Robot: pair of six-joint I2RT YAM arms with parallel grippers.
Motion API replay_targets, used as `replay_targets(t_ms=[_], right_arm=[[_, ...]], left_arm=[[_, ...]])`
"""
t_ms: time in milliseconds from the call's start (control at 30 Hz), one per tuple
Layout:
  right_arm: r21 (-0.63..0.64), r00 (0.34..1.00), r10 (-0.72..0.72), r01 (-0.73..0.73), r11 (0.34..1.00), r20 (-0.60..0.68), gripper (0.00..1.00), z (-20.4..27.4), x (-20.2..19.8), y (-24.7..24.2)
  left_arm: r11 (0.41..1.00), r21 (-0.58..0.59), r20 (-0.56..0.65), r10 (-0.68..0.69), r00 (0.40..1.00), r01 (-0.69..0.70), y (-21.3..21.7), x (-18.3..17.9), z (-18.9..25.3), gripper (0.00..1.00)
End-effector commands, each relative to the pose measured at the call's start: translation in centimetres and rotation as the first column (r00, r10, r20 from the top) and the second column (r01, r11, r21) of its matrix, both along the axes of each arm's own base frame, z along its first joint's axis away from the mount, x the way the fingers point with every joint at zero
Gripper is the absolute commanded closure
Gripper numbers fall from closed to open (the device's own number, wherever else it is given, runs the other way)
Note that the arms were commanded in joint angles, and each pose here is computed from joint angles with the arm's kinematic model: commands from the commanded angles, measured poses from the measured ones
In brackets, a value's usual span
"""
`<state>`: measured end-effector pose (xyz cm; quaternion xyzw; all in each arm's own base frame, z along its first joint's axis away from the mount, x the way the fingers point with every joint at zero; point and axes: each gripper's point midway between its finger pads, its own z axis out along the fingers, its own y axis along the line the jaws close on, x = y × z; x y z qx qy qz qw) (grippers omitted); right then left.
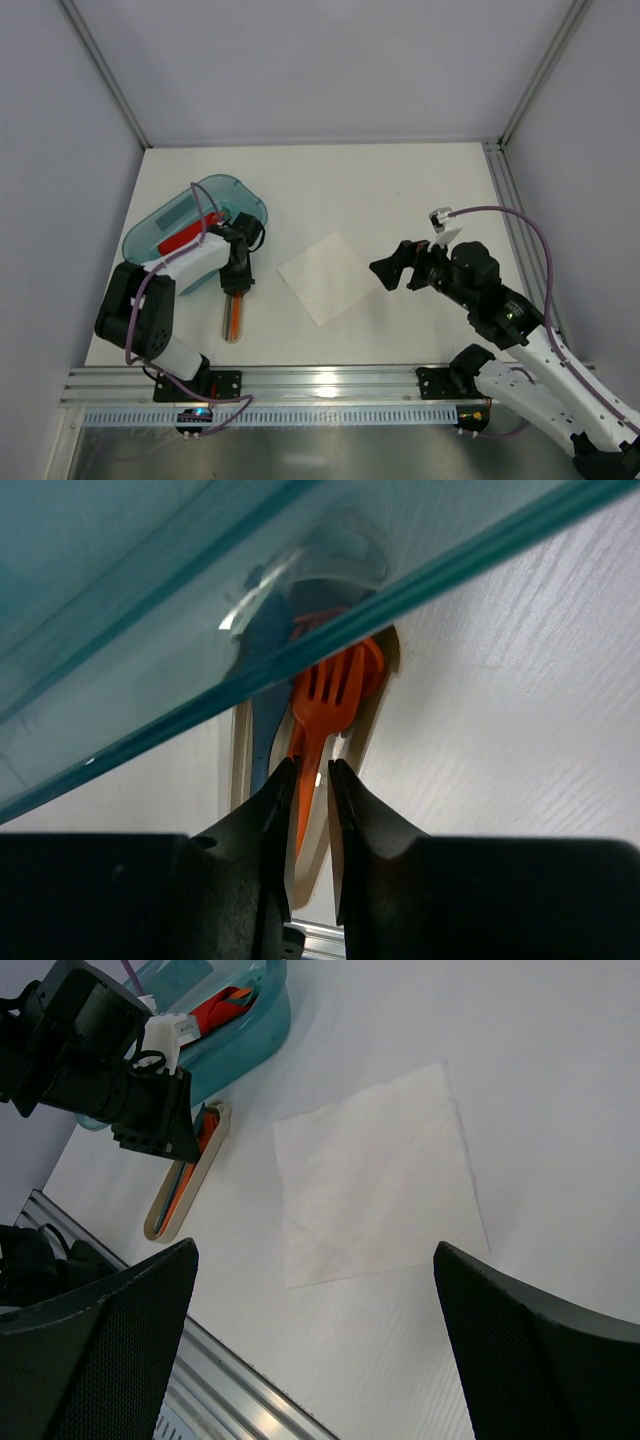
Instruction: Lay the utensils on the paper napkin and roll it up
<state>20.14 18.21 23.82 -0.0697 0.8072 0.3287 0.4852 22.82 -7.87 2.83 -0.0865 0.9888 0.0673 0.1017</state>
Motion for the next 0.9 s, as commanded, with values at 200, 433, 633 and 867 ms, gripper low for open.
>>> replay_targets(t_ms=[200,433,633,867], right_arm=[[-0.003,1.000,-0.006,0.007,1.000,0.027,0.00,0.6,0.1,-0.3],[-0.003,0.999,-0.007,0.007,1.000,0.035,0.00,1.0,0.1,-0.4],[-0.010,1.000,-0.011,0.011,1.000,0.025,0.00,0.8,0.2,-0.4],[-0.007,1.000,-0.011,0.011,1.000,-0.001,0.00,0.4,0.3,-0.1]], left_arm=[[0.999,0.038,0.014,0.036,0.999,-0.037,0.7,0.5,-0.4,0.75],[0.999,0.029,-0.005,0.029,1.000,-0.029,0.4,0.4,-0.6,0.84],[1.000,0.020,-0.005,0.019,1.000,-0.019,0.2,0.5,0.3,0.88],[1.000,0.005,0.038,0.017,0.999,-0.017,0.1,0.9,2.3,0.90]])
